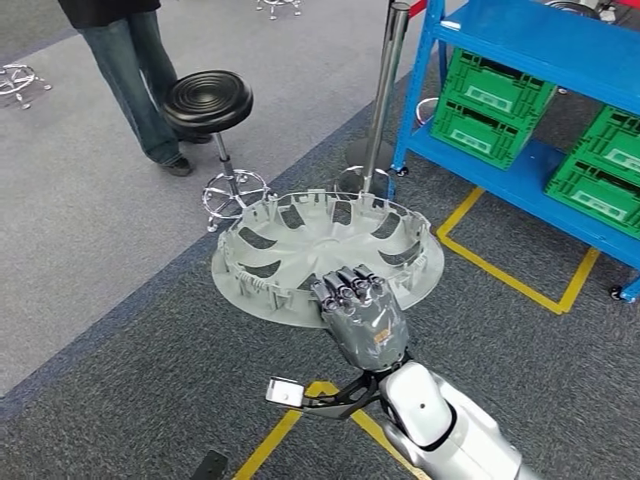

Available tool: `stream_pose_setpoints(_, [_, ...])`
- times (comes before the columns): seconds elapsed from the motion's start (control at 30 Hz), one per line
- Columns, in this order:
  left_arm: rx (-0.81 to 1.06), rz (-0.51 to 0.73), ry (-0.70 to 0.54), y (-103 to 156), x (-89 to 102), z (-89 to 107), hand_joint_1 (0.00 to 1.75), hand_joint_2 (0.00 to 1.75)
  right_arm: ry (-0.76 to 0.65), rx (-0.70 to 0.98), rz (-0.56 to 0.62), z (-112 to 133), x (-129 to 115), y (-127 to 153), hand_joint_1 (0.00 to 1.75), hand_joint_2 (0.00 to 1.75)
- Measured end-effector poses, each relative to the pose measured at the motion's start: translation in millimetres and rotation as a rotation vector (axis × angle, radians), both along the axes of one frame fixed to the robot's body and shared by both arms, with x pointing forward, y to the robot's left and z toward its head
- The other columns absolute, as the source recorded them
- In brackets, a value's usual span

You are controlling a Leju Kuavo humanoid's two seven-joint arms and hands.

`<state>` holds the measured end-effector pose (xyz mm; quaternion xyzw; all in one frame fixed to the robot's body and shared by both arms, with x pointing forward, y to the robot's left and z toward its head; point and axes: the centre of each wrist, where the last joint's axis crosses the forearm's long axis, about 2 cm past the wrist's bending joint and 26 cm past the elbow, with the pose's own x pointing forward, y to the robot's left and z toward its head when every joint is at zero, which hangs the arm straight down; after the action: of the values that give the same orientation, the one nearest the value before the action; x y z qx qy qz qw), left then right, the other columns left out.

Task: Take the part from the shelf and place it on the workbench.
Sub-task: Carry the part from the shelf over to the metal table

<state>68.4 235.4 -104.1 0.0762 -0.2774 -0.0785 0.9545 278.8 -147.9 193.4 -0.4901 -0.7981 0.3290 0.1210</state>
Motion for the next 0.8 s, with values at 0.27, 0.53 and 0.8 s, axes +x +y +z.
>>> stream_pose_setpoints(0.27, [-0.001,0.0,0.003,-0.5,0.7,0.2,0.0,1.75,0.002,-0.019,0.0,-3.4,-0.2,-4.3,1.75,1.75])
stream_pose_setpoints(0.53, [-0.003,0.0,0.007,-1.4,-0.5,0.1,0.0,1.75,-0.007,-0.025,0.003,-1.6,1.5,-4.5,1.75,1.75])
stream_pose_setpoints(0.8, [-0.002,0.0,0.006,-0.6,0.2,0.1,0.0,1.75,-0.005,-0.026,0.004,-2.3,1.1,-4.6,1.75,1.75])
